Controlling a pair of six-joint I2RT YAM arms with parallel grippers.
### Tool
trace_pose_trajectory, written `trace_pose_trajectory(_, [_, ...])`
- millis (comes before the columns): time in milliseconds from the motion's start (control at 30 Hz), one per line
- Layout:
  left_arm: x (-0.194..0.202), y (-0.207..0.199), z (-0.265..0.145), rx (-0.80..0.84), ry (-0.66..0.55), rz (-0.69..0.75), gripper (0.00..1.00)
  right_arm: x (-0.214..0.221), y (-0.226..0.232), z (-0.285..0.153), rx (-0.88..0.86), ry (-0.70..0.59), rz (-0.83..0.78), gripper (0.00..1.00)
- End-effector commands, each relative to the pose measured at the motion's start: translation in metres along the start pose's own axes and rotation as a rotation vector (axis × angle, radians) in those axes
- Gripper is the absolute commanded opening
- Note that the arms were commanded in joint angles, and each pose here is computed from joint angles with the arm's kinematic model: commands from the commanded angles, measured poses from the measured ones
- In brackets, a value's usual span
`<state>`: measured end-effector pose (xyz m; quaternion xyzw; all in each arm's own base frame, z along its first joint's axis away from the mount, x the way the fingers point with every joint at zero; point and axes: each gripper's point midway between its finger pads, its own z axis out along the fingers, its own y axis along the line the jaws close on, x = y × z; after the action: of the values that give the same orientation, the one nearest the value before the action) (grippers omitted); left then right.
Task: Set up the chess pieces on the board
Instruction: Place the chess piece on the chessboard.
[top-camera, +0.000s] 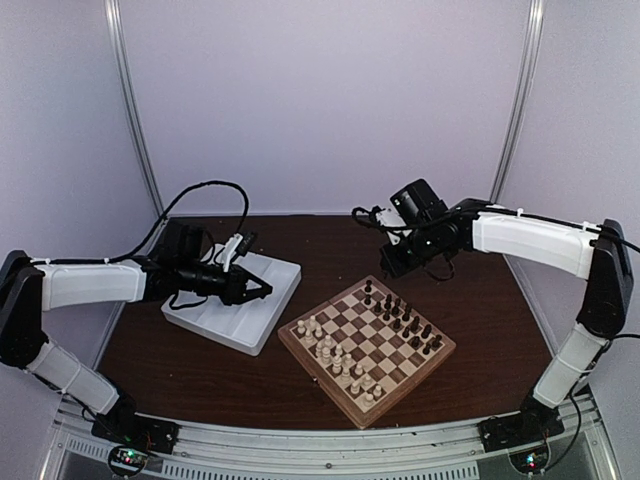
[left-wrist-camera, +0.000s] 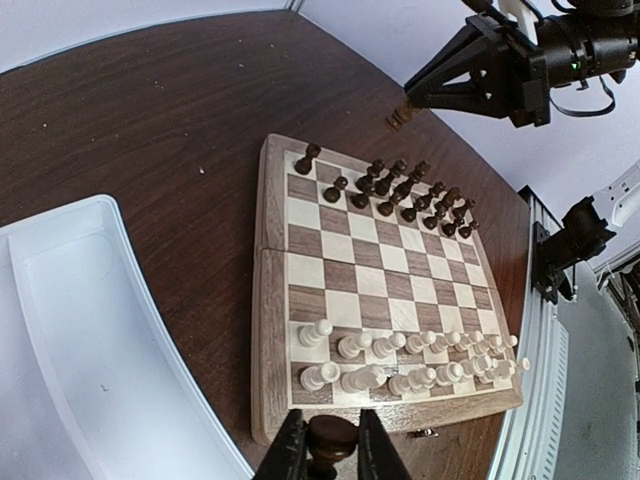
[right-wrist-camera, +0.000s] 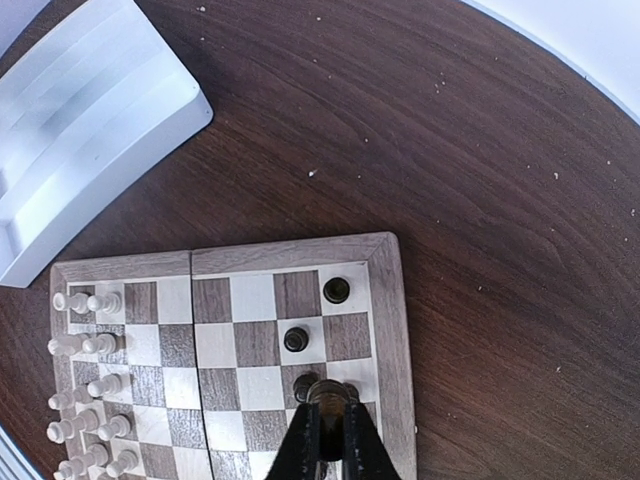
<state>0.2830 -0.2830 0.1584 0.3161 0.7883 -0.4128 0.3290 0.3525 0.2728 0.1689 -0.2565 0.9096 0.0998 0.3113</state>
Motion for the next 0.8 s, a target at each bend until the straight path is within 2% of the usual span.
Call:
trace_pose_trajectory(0, [-0.023, -0.004, -0.007, -0.001, -0.054, 0.055, 0.16, 0.008, -0.006, 0.019, 0.011, 0.027, 0.005, 0.00])
trace_pose_trajectory(767, [-0.028, -0.004, -0.004, 0.001, -0.046, 0.060, 0.16, 0.024, -0.017, 0.069, 0.054, 0.059, -0.007, 0.00])
